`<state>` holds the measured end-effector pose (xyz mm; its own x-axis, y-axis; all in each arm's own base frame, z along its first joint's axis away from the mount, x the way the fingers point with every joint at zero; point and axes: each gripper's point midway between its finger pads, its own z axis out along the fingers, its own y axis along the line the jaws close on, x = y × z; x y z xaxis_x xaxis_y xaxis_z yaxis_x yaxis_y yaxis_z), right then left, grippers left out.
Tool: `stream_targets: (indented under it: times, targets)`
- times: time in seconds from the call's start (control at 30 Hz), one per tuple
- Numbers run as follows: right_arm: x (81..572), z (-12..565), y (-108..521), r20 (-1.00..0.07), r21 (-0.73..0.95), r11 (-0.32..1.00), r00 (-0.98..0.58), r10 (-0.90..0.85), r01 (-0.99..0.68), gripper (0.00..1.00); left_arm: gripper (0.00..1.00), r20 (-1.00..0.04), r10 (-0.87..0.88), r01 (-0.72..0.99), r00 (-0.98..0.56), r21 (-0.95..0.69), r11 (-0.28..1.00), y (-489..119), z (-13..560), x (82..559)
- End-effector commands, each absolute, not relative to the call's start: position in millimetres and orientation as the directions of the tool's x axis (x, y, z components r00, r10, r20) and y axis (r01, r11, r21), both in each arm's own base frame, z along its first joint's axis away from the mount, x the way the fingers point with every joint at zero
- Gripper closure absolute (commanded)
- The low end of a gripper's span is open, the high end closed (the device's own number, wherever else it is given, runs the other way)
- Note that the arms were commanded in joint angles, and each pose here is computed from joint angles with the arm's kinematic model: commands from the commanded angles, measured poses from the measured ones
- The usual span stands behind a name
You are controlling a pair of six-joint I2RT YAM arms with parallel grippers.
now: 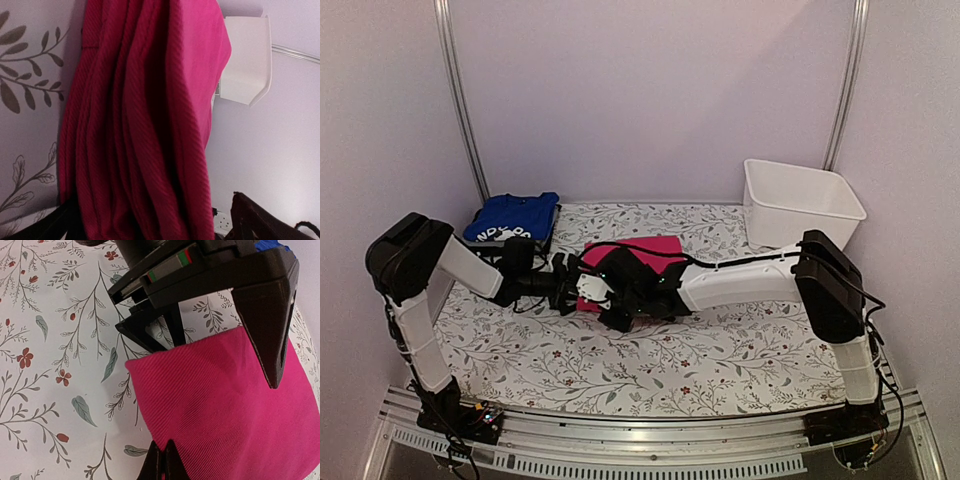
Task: Fold and stack the mixed laundry pile
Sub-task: Pass from the right arm to the left
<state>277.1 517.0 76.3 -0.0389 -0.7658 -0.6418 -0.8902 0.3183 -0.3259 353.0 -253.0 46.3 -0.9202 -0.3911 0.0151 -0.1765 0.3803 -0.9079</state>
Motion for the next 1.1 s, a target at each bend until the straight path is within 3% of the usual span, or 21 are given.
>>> stream_targets:
  times: [0.0,0.13,0.37,0.7,0.77,0.97,1.07]
  targets:
    - [276.6,128.1,523.7,-0.721,-0.334,0.331,0.012,-0.693,-0.882,1.0,0.0,0.065,-0.422,-0.306,-0.904,-0.788,0.534,-233.0,15.1,335.1]
    - [280.9,129.6,519.5,-0.723,-0.332,0.34,0.006,-0.691,-0.88,1.0,0.0,0.018,-0.388,-0.274,-0.922,-0.737,0.618,-224.4,23.3,329.0]
    - [287.1,133.1,518.2,-0.732,-0.326,0.349,0.001,-0.681,-0.878,1.0,0.0,0.096,-0.294,-0.27,-0.951,-0.72,0.639,-241.4,21.4,303.2]
    - [281.0,135.7,522.0,-0.75,-0.279,0.339,-0.016,-0.661,-0.898,1.0,0.0,0.093,-0.351,-0.259,-0.932,-0.849,0.46,-263.5,35.7,324.8]
    - [278.2,138.2,522.5,-0.756,-0.264,0.333,-0.02,-0.655,-0.905,1.0,0.05,0.075,-0.364,-0.245,-0.928,-0.859,0.449,-263.1,34.5,335.9]
    - [268.4,137.0,522.2,-0.755,-0.241,0.317,-0.028,-0.655,-0.917,1.0,0.33,0.051,-0.347,-0.198,-0.937,-0.894,0.403,-273.9,32.6,360.7]
    - [262.0,135.4,523.9,-0.756,-0.229,0.304,-0.028,-0.654,-0.925,1.0,0.41,0.039,-0.359,-0.197,-0.932,-0.889,0.412,-272.1,27.5,369.5]
